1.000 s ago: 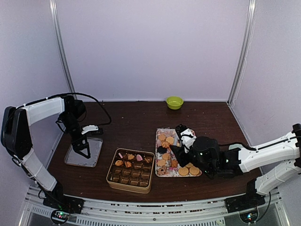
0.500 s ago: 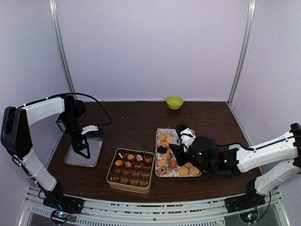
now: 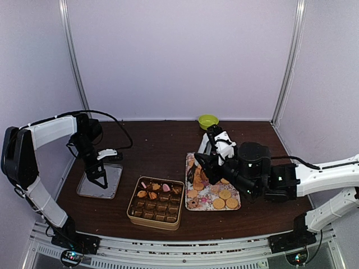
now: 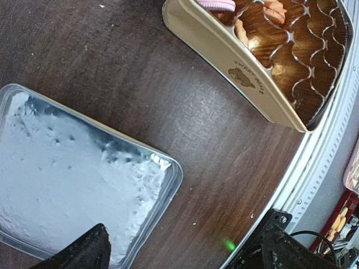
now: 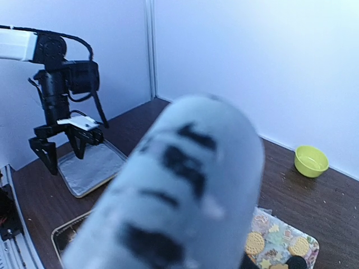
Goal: Pack the cookies
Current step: Pick up the fake cookies from the plate, then place the fake cookies in the empty pocket of the box.
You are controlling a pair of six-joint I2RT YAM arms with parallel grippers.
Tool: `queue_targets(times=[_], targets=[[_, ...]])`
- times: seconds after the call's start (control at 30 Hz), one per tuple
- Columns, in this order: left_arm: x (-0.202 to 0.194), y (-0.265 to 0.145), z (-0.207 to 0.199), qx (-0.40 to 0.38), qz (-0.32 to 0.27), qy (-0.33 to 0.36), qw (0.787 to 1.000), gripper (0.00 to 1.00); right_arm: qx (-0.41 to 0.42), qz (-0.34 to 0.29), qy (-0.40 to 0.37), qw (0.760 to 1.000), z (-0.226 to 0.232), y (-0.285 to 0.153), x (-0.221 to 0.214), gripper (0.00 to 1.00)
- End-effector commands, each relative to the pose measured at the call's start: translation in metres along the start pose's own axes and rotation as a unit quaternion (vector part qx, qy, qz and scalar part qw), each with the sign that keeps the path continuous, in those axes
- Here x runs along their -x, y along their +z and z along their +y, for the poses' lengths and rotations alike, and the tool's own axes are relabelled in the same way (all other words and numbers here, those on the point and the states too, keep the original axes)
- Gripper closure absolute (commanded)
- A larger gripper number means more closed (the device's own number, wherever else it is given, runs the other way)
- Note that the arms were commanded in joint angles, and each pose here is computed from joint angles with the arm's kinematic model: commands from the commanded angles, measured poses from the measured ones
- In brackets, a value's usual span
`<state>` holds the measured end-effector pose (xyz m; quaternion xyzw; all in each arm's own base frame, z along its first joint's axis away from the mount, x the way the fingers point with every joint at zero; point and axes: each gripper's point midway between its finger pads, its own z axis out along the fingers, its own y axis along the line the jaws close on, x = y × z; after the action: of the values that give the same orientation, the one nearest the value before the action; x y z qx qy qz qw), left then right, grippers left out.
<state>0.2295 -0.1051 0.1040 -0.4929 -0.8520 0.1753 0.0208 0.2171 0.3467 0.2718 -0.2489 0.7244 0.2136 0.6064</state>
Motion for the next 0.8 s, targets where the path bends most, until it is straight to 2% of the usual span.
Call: queue_targets(times=[0.0, 0.33, 0.6, 0.77], targets=[[0.004, -0.004, 0.003, 0.003, -0.009, 0.000, 1.000, 0.03, 0.054, -0.020, -0.003, 0.998, 0.037, 0.006, 0.027, 0.74], [0.003, -0.004, 0.003, 0.006, -0.007, 0.001, 1.000, 0.03, 0.140, -0.011, -0.004, 0.990, 0.110, 0.042, 0.023, 0.74], [0.002, -0.003, 0.002, 0.003, -0.007, 0.000, 1.000, 0.03, 0.134, -0.005, -0.012, 0.991, 0.120, 0.060, 0.013, 0.73], [0.002, -0.003, 0.001, 0.003, -0.008, 0.001, 1.000, 0.03, 0.127, 0.002, -0.015, 0.992, 0.118, 0.067, 0.006, 0.69]])
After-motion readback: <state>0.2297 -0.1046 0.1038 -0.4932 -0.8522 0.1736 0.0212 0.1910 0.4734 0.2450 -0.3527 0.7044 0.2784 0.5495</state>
